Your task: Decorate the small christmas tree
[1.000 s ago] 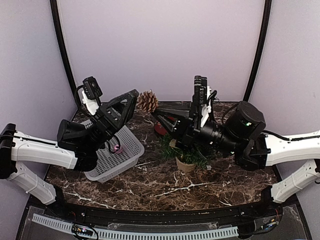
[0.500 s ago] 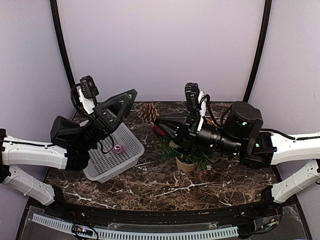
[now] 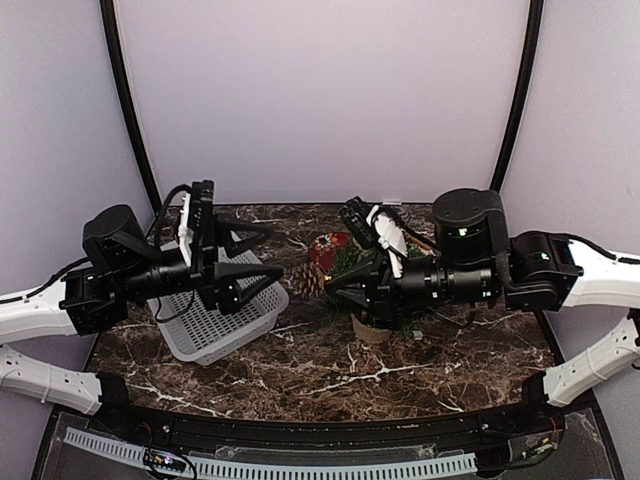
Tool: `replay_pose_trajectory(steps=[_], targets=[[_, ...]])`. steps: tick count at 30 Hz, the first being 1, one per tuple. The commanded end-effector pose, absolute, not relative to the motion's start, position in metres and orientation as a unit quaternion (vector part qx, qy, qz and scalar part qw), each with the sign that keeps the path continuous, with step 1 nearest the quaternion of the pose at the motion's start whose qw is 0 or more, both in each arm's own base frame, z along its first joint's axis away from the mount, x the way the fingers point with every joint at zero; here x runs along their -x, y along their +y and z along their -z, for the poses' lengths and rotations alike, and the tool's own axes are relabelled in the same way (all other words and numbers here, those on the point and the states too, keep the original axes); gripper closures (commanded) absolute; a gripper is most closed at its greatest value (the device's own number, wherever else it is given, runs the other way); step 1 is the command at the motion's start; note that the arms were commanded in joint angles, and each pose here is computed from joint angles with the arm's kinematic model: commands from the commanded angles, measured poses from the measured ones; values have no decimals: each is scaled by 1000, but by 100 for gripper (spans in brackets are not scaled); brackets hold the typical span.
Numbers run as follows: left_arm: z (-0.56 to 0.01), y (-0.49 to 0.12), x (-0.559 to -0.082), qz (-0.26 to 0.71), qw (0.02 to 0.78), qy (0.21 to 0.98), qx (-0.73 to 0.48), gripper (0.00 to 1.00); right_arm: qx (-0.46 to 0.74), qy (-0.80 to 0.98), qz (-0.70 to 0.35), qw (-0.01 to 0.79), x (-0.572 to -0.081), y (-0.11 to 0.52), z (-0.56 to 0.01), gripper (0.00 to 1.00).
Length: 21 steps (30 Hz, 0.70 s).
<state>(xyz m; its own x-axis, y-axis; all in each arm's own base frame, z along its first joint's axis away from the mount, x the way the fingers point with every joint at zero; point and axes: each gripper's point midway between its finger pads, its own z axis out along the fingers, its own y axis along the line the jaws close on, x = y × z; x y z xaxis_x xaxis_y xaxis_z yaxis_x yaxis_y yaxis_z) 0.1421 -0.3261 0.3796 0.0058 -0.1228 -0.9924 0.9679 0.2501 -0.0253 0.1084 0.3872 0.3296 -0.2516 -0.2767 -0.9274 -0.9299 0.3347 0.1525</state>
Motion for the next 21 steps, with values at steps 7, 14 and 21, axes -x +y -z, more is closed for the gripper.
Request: replay_pose_trajectory(steps=[7, 14, 21], targets=[[-315, -351, -99, 402, 520, 509, -556, 23, 480, 702, -399, 344, -80, 394, -308, 100], [-310, -361, -93, 418, 506, 504, -561, 25, 481, 700, -398, 346, -79, 393, -310, 100], [-315, -370, -97, 415, 514, 506, -555, 36, 485, 699, -396, 344, -79, 395, -309, 100]])
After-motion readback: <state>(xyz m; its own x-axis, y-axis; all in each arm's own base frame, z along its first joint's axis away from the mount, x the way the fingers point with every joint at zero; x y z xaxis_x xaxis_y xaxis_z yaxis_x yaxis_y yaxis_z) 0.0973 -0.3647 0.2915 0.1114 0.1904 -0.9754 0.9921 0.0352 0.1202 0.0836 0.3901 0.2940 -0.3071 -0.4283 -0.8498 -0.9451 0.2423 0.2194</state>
